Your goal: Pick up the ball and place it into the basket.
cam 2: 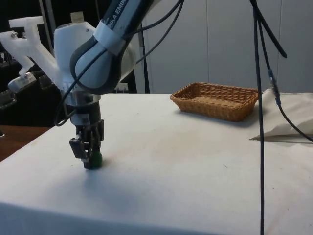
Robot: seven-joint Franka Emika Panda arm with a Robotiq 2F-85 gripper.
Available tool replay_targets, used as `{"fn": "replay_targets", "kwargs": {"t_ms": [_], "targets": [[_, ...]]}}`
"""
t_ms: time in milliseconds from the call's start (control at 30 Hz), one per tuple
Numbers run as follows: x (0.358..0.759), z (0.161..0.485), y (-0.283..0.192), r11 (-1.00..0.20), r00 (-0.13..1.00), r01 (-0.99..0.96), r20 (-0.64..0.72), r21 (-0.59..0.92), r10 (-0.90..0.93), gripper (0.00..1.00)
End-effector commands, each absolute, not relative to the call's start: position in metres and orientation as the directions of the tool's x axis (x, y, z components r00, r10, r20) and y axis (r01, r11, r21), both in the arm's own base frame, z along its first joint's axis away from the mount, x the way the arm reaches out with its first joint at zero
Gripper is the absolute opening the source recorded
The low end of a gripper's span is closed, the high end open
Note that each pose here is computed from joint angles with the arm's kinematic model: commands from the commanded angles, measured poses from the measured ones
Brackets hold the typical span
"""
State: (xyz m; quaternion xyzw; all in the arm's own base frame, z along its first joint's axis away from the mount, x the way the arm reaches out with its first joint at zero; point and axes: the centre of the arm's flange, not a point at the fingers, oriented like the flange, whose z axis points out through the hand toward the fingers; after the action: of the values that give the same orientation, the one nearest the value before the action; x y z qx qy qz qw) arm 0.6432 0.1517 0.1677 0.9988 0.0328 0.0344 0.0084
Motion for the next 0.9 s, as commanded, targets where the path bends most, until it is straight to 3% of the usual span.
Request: {"fn": "replay_targets", "kwargs": {"t_ms": [0,200,400,867], "targets": [[0.643,0.167,0.152,-0.997,0.996,0.065,0.065,0.029,0.067,0.0],[0.644,0.17,0.151,-0.998,0.995,0.065,0.07,0.02,0.066,0.01],[0.632,0.199,0.144,-0.998,0.996,0.064,0.066,0.017,0.065,0.01],[0.607,0.235,0.126,-0.998,0.995,0.062,0.072,0.006,0.062,0.01]]}}
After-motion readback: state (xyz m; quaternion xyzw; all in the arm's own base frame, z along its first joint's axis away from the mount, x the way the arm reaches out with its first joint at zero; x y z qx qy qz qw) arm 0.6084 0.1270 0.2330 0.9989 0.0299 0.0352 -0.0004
